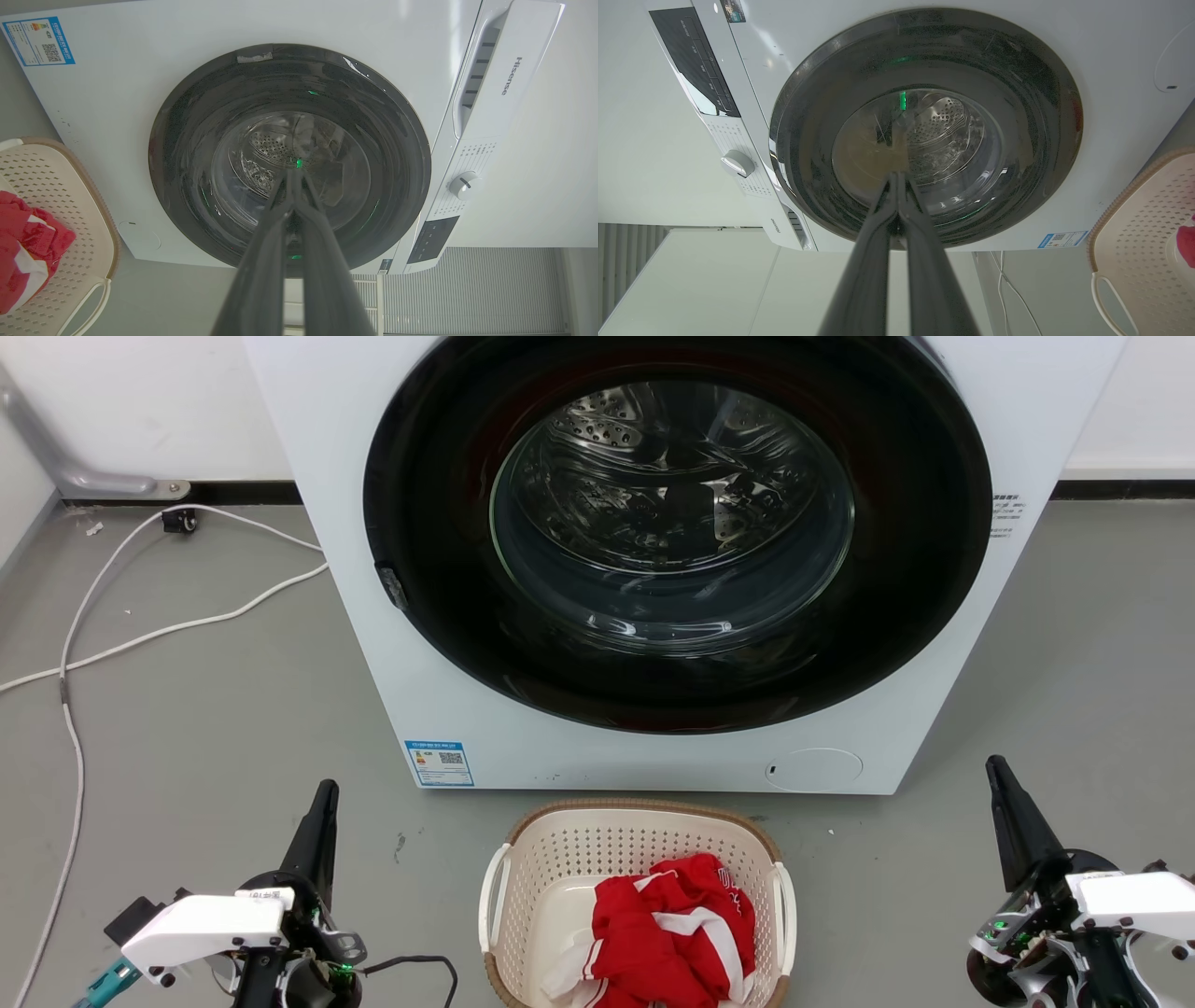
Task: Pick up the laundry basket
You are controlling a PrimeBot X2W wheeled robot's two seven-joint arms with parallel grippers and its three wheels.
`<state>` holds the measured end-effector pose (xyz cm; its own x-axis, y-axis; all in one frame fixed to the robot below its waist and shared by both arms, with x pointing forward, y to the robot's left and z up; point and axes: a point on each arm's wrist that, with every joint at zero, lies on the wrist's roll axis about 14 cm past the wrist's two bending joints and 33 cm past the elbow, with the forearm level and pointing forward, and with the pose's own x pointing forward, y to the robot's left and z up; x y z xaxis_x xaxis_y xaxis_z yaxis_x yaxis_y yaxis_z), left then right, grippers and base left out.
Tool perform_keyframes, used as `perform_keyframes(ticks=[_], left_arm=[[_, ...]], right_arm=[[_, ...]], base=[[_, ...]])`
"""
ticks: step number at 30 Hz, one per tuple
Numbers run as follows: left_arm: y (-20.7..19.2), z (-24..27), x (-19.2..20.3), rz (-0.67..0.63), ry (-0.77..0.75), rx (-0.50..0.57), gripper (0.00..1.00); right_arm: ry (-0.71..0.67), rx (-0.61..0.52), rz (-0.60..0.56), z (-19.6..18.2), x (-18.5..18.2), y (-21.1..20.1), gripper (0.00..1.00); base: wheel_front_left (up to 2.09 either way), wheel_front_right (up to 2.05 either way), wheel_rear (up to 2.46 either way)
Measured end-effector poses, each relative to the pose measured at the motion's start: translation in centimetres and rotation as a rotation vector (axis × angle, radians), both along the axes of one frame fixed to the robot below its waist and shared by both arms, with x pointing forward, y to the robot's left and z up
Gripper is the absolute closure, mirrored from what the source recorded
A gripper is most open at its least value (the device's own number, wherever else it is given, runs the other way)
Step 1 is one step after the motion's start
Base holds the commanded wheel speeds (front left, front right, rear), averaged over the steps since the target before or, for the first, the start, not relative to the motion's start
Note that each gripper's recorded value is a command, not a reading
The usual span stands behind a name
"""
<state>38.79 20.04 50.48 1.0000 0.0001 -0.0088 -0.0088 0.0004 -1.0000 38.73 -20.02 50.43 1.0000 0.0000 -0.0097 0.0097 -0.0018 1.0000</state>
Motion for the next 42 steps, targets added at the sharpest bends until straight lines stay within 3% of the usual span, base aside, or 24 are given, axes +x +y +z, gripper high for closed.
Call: perform_keyframes(ticks=[24, 25, 34, 42], left_arm=[[0.0, 0.0, 0.0, 0.001, 0.0, -0.002, 1.0], [-0.1, -0.2, -0.1, 0.001, 0.007, -0.004, 0.0], [-0.9, -1.8, -0.9, -0.001, 0.052, -0.002, 0.0], [-1.3, -0.7, -0.7, -0.002, 0.021, 0.093, 0.0]], right_arm=[[0.0, 0.001, -0.002, 0.0, 0.0, 0.0, 1.0], [0.007, 0.001, -0.002, -0.2, -0.1, 0.0, 0.0], [0.059, -0.007, -0.015, -2.0, -1.1, 0.2, 0.0], [0.048, -0.132, -0.025, -1.5, -1.0, 0.1, 0.0]], base=[[0.0, 0.0, 0.0], [0.0, 0.0, 0.0], [0.0, 0.0, 0.0], [0.0, 0.0, 0.0]])
